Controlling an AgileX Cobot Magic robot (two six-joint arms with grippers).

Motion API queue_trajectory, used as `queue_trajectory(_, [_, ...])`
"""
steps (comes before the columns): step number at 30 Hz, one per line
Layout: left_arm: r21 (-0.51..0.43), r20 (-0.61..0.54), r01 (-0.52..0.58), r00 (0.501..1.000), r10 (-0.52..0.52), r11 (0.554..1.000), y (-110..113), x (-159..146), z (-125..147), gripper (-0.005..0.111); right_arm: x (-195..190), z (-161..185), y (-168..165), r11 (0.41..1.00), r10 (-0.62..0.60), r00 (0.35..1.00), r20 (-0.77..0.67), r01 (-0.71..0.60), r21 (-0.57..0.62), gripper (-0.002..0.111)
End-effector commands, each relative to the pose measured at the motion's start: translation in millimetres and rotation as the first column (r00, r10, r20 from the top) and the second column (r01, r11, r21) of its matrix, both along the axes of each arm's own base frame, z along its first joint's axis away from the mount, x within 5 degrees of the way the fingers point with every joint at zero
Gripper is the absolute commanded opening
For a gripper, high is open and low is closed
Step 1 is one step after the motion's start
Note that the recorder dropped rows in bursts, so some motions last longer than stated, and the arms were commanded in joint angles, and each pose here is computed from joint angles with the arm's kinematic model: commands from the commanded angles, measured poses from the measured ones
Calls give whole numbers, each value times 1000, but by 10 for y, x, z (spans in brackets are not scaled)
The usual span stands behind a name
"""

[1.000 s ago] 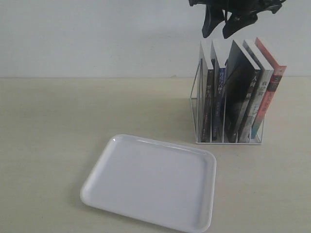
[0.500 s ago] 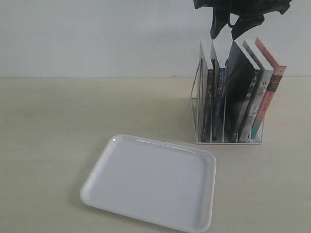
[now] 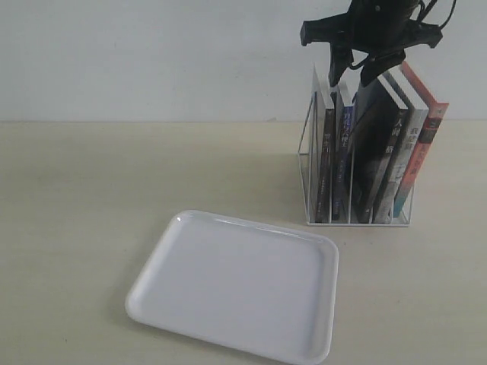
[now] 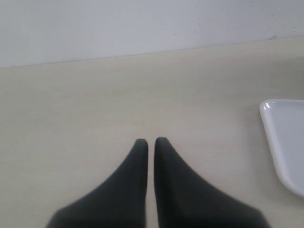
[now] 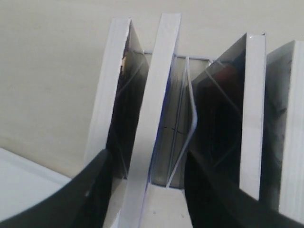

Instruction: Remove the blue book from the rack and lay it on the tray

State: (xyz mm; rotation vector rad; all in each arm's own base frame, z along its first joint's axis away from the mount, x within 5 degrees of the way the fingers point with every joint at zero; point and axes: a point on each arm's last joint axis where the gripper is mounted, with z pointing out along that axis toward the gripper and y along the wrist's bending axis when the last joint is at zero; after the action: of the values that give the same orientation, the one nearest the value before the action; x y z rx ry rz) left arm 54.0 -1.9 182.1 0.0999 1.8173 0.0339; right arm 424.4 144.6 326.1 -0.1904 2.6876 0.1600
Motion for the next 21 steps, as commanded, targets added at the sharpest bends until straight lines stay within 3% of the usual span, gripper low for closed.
queue_trajectory(1, [-1, 22, -2, 1000, 2, 1000, 1, 1, 27, 5, 3, 24, -3, 1000, 2, 1000, 14, -2, -7, 46])
queue_trajectory(13, [-1, 22, -2, 1000, 2, 1000, 1, 1, 27, 5, 86, -271, 22, 999, -1, 999, -55, -1, -34, 45])
queue_trajectory(18, [-1, 22, -2, 1000, 2, 1000, 1, 1, 27, 5, 86, -271, 22, 999, -3, 998, -55, 1, -33, 24])
queue_trajectory(21, [-1, 22, -2, 1000, 2, 1000, 1, 1, 27, 5, 86, -271, 22, 999, 1, 999, -54, -3, -34, 21])
